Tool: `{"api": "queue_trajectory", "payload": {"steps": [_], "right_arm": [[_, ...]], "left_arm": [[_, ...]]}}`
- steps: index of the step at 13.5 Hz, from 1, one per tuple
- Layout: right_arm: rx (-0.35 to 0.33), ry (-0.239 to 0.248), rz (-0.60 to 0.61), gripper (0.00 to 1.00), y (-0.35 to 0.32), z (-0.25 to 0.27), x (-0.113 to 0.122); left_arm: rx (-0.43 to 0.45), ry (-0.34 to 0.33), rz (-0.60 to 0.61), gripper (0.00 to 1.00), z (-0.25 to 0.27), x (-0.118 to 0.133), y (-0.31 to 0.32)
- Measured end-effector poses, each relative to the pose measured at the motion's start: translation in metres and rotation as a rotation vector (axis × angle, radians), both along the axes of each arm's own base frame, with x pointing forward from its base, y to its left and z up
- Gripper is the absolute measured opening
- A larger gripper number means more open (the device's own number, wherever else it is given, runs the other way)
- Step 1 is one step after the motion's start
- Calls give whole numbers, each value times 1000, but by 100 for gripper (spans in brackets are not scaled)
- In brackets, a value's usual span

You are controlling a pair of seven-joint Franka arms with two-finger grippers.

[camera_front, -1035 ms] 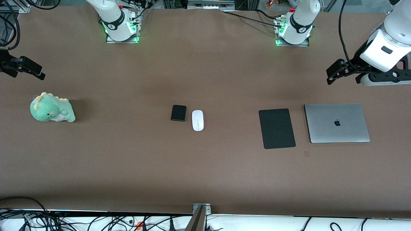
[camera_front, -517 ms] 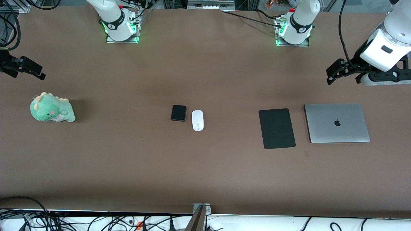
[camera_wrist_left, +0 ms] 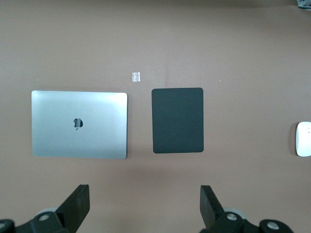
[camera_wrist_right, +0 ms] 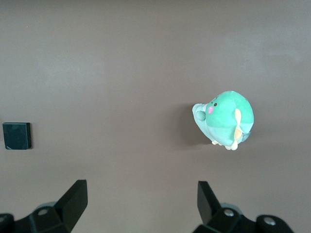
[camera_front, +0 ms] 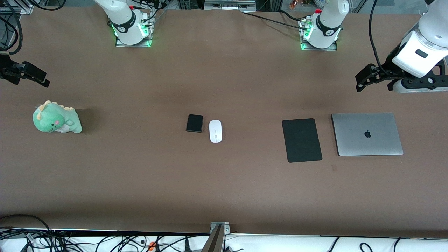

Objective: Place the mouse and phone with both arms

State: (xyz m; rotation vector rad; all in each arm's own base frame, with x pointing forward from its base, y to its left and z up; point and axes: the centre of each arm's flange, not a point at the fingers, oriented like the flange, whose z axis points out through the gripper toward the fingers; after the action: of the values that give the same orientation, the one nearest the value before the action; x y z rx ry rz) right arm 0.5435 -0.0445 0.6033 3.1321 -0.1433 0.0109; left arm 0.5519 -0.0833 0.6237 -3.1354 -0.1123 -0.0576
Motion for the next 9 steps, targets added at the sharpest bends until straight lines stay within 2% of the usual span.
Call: {"api": "queue_trajectory", "payload": {"steps": [9], "right_arm": [[1,13,-1,100,-1,-2,-1]], "left_arm": [[-2,-13,-14,100,6,-1,-8]]}}
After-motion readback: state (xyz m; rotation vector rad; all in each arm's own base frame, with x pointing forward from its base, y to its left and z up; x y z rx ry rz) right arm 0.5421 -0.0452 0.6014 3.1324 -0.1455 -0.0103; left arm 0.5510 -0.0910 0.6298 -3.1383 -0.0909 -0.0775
